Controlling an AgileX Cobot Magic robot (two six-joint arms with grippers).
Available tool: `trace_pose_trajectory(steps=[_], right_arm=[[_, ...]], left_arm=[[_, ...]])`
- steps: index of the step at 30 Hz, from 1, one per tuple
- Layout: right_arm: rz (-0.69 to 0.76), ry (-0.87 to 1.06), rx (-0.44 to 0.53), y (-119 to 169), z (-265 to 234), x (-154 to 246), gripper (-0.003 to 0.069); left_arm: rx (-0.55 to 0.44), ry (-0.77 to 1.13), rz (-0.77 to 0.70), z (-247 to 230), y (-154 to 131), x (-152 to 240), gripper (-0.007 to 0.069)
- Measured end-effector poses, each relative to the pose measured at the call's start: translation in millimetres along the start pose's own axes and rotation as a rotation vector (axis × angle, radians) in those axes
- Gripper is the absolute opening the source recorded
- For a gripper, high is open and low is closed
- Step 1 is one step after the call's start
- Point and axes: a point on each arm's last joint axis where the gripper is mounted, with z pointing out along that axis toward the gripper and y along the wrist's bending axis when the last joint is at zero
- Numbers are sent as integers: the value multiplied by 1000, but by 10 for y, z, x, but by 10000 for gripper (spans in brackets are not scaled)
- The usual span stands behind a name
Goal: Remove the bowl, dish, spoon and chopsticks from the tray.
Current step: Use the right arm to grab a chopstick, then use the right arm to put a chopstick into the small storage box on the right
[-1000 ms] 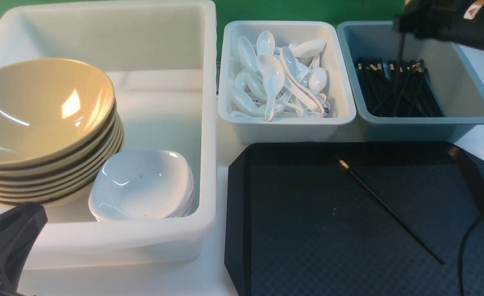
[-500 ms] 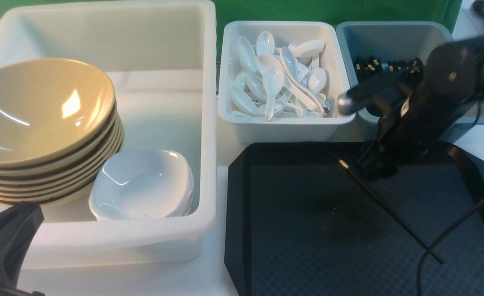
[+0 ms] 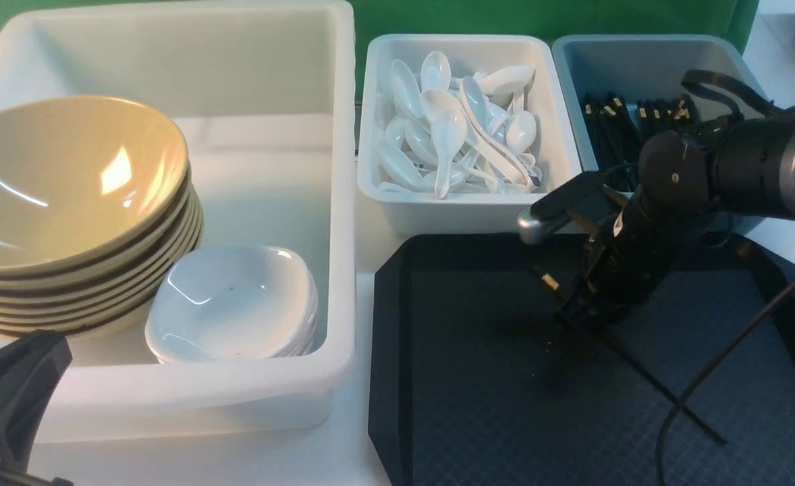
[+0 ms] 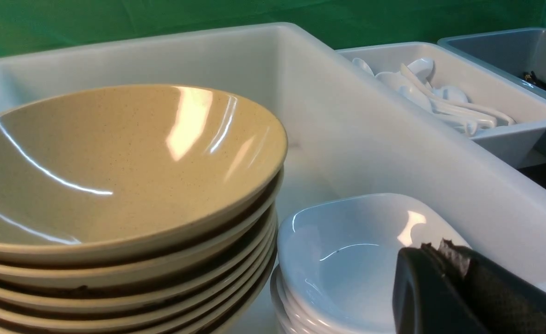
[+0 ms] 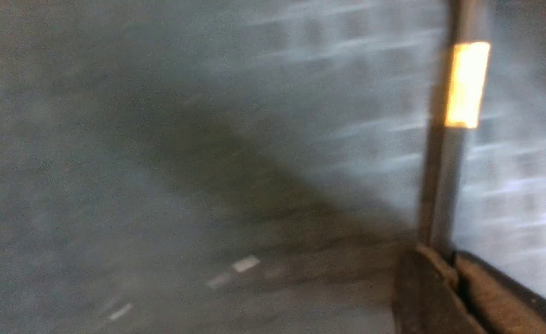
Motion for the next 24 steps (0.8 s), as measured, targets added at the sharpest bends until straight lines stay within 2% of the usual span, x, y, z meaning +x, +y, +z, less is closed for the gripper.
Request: trace_pose_trajectory(steps=[2, 5, 8, 9, 10, 11, 13, 14, 15, 17, 18, 19, 20, 21, 23, 24], right_arm=[[-43, -29, -1, 99, -192, -3, 67], [-82, -184, 37, 158, -709, -17, 67], [-105, -441, 152, 66, -1241, -41, 67], [-107, -479, 169, 48, -1280, -59, 67], [-91, -639, 246, -86, -1495, -92, 67], [-86, -707, 274, -128, -1557, -121, 67], [-25, -935, 383, -400, -1745, -193, 76], [-18, -949, 388, -421, -1752, -199, 80], [39, -1028, 416, -571, -1785, -242, 102], [124, -1067, 421, -762, -1765, -299, 159], [192, -1065, 411, -895, -1727, -335, 218], [195, -1057, 411, -906, -1721, -326, 218], [269, -1014, 382, -1013, -1680, -350, 288], [304, -983, 368, -1041, -1701, -345, 316], [335, -886, 345, -1038, -1805, -310, 344], [317, -821, 344, -1003, -1926, -268, 329]], left_arm=[[0, 0, 0, 0, 0, 0, -5], [-5, -6, 0, 0, 4, -5, -5], [-5, -6, 0, 0, 5, -6, -5], [-6, -7, 0, 0, 5, -7, -5], [-7, -9, 0, 0, 7, -8, -5], [-7, -9, 0, 0, 7, -8, -5], [-9, -11, 0, 0, 8, -10, -5], [-9, -11, 0, 0, 8, -10, -5], [-9, -11, 0, 0, 8, -10, -5], [-9, -11, 0, 0, 8, -10, -5], [-9, -12, 0, 0, 9, -11, -5], [-10, -12, 2, 0, 9, -11, -5], [-14, -15, 5, 0, 13, -14, -5], [-15, -17, 5, 0, 14, -16, -5], [-14, -16, 5, 0, 13, -15, -5], [-14, -16, 5, 0, 13, -15, -5]])
